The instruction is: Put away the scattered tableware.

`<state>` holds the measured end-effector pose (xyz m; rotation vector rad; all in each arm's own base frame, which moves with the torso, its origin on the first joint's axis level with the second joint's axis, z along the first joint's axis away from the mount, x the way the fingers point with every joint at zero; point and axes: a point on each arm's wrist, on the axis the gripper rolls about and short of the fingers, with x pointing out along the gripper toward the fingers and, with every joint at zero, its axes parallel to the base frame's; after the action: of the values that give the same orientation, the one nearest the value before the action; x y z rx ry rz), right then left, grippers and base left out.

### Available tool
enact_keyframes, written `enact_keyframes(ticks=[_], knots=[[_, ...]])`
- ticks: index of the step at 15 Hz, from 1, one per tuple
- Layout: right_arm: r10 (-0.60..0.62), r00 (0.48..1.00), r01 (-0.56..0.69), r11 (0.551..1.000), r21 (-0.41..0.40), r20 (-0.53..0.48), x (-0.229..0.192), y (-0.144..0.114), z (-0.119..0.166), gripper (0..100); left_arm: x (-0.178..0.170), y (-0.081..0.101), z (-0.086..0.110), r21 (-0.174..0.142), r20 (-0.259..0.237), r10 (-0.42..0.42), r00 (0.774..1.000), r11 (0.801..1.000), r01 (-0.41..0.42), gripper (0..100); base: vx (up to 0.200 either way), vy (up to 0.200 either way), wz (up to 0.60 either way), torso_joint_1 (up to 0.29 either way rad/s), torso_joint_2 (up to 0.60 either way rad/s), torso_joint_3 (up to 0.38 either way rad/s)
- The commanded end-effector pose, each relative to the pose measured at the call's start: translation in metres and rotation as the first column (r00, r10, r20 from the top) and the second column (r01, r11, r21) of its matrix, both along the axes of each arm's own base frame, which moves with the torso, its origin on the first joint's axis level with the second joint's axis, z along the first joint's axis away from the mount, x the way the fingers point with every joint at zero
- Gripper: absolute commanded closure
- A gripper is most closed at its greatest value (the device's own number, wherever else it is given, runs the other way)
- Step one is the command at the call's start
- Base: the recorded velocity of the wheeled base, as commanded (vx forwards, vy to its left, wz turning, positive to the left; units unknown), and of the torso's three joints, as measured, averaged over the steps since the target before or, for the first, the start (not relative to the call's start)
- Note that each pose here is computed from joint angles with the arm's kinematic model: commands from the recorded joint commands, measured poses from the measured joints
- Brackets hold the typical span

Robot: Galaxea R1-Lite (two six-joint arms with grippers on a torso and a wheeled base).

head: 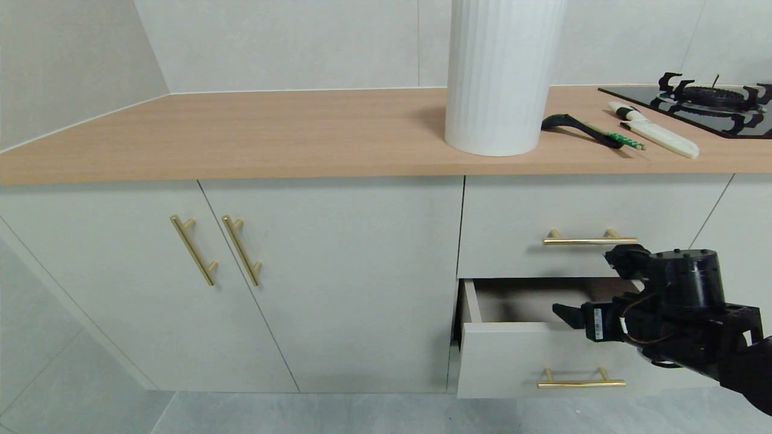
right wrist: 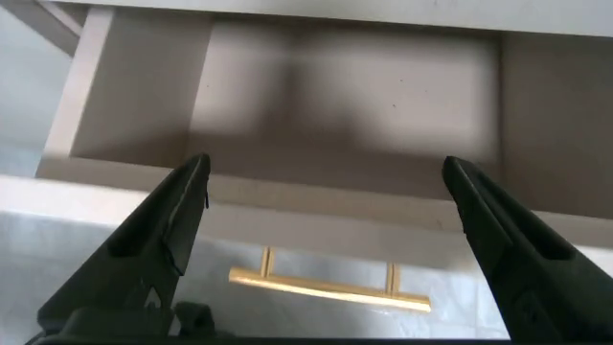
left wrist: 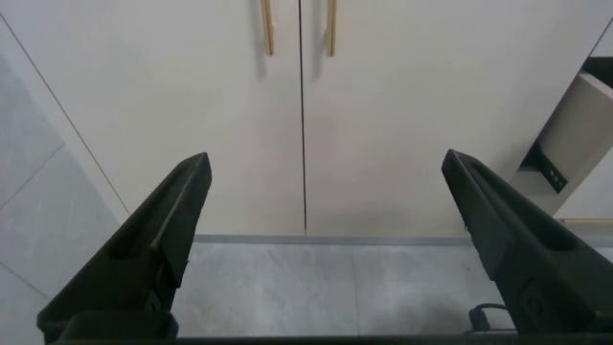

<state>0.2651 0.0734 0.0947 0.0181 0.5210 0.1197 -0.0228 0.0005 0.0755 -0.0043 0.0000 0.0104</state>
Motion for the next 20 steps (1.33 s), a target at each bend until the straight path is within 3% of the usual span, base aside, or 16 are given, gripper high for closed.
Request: enact_keyframes(ticks=[1, 4, 12, 20], knots=[[-0.024, 1.000, 0.024, 1.000, -0.003, -0.018, 0.008, 0.002, -0.015, 0, 0.000, 0.000, 0.000, 0.000, -0.002, 0.000, 1.000, 1.000, 0.000, 0, 0.000, 0.000, 0.00, 0.000, 0.00, 0.000], [-0.076, 0.996, 0.076, 0.997, -0.006, 0.038, 0.018, 0.003, -0.023, 0, 0.000, 0.000, 0.000, 0.000, -0.002, 0.000, 1.000, 1.000, 0.000, 0, 0.000, 0.000, 0.00, 0.000, 0.00, 0.000], [-0.065, 0.998, 0.065, 0.997, -0.027, -0.005, 0.009, 0.001, -0.033, 0, 0.000, 0.000, 0.000, 0.000, -0.002, 0.000, 1.000, 1.000, 0.000, 0, 0.000, 0.000, 0.00, 0.000, 0.00, 0.000], [-0.003, 0.997, -0.001, 0.999, -0.042, -0.082, -0.017, 0.005, -0.009, 0, 0.000, 0.000, 0.000, 0.000, -0.002, 0.000, 1.000, 1.000, 0.000, 0, 0.000, 0.000, 0.00, 0.000, 0.00, 0.000]])
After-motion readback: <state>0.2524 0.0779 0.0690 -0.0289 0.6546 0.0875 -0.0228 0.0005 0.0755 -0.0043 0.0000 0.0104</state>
